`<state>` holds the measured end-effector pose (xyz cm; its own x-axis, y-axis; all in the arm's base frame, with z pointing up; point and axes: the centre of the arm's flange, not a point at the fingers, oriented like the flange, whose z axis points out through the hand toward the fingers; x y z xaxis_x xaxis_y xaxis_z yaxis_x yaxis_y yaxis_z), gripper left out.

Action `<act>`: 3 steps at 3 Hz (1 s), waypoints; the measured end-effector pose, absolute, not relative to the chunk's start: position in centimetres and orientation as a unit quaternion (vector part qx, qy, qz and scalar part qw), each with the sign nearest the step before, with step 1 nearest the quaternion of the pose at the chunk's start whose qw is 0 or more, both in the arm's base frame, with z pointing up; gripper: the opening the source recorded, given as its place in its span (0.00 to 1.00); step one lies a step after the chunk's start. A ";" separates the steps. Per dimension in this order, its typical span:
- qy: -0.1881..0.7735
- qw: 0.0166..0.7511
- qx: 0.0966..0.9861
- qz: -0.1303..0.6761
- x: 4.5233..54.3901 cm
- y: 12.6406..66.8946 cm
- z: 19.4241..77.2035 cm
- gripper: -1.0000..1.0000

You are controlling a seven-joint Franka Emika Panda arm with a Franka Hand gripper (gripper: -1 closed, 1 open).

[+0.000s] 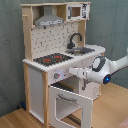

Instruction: Play with the kitchen

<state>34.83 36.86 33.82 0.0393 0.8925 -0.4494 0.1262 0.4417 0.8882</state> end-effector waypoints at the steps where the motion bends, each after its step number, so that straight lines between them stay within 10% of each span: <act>1: 0.590 0.571 0.446 0.355 34.8 36.9 33.8 0.00; 3: 0.538 0.529 0.507 0.416 34.8 37.0 33.9 0.00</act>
<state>34.79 36.96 33.87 0.0739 0.9864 -0.1467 0.1053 0.1386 0.9847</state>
